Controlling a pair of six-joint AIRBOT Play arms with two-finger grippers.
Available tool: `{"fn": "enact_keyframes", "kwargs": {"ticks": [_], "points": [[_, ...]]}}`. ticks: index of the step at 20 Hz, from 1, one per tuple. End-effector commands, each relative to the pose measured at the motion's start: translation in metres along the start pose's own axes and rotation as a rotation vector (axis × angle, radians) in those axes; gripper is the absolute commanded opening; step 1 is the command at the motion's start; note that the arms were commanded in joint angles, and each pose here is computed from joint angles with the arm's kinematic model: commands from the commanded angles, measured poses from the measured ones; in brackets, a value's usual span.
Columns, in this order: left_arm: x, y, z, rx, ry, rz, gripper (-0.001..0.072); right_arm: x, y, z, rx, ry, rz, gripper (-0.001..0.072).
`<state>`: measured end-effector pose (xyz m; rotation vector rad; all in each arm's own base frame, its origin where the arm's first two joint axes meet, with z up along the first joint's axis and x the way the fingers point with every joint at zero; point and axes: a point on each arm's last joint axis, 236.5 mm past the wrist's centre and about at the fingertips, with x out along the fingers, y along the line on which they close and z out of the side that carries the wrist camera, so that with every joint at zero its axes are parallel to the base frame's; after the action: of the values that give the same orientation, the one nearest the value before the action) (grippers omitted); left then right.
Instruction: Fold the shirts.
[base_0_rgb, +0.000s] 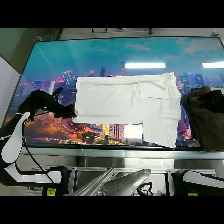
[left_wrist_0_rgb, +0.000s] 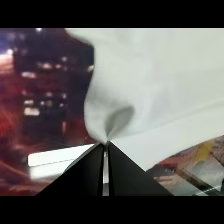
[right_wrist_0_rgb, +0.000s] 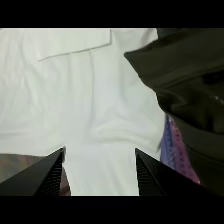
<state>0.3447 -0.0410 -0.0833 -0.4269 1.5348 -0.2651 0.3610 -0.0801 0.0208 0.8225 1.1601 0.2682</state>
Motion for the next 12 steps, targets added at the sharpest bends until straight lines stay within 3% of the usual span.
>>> {"fn": "enact_keyframes", "kwargs": {"ticks": [1,3,6,12], "points": [[-0.019,0.021,0.001,-0.028,0.007,0.029,0.0013,0.01,-0.026,-0.045,0.098,0.09,-0.08,0.0502],[-0.025,0.039,-0.013,-0.069,0.05,0.039,0.0013,0.023,-0.054,-0.086,0.179,0.146,-0.172,0.0503],[-0.027,0.055,-0.02,-0.121,0.045,0.037,0.0013,0.058,-0.056,-0.12,0.259,0.165,-0.111,0.0503],[-0.026,0.052,-0.017,-0.09,0.036,0.041,0.0013,0.118,-0.056,-0.166,0.195,0.329,-0.121,0.0503]]}}
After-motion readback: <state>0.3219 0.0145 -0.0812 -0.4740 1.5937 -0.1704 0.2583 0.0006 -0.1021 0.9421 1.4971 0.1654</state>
